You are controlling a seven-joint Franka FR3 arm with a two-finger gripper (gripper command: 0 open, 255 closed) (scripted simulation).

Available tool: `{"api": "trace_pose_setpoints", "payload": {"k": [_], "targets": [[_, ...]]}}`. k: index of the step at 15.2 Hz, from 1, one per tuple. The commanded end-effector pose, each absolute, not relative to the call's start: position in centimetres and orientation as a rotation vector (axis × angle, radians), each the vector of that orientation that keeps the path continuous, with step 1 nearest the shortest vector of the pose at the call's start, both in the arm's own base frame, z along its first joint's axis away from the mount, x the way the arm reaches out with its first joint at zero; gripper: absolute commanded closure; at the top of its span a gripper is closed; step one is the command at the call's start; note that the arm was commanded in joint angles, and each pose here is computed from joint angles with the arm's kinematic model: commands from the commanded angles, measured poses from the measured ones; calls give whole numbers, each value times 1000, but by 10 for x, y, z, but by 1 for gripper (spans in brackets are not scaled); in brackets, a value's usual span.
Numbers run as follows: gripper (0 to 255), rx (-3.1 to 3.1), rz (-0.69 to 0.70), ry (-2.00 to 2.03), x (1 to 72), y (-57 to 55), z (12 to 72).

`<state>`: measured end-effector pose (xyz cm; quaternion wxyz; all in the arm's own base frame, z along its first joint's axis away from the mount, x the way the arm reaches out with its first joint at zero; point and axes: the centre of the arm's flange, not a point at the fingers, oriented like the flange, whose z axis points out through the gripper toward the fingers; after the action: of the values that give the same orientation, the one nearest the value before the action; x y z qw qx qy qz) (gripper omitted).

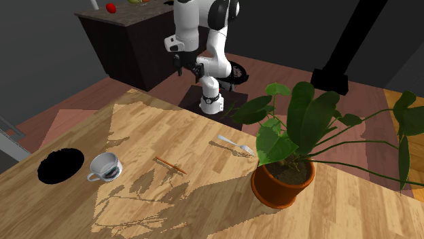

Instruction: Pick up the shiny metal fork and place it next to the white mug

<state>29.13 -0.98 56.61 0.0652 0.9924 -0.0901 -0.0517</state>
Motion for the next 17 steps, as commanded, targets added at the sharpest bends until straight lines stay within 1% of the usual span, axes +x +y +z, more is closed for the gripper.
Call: {"api": "trace_pose_setpoints", "payload": {"k": [1, 10, 17], "targets": [[0, 2995, -156, -272, 291, -10, 566], [0, 3047, -218, 389, 377, 31, 497], [0, 2988, -262, 911, 424, 89, 443]]}}
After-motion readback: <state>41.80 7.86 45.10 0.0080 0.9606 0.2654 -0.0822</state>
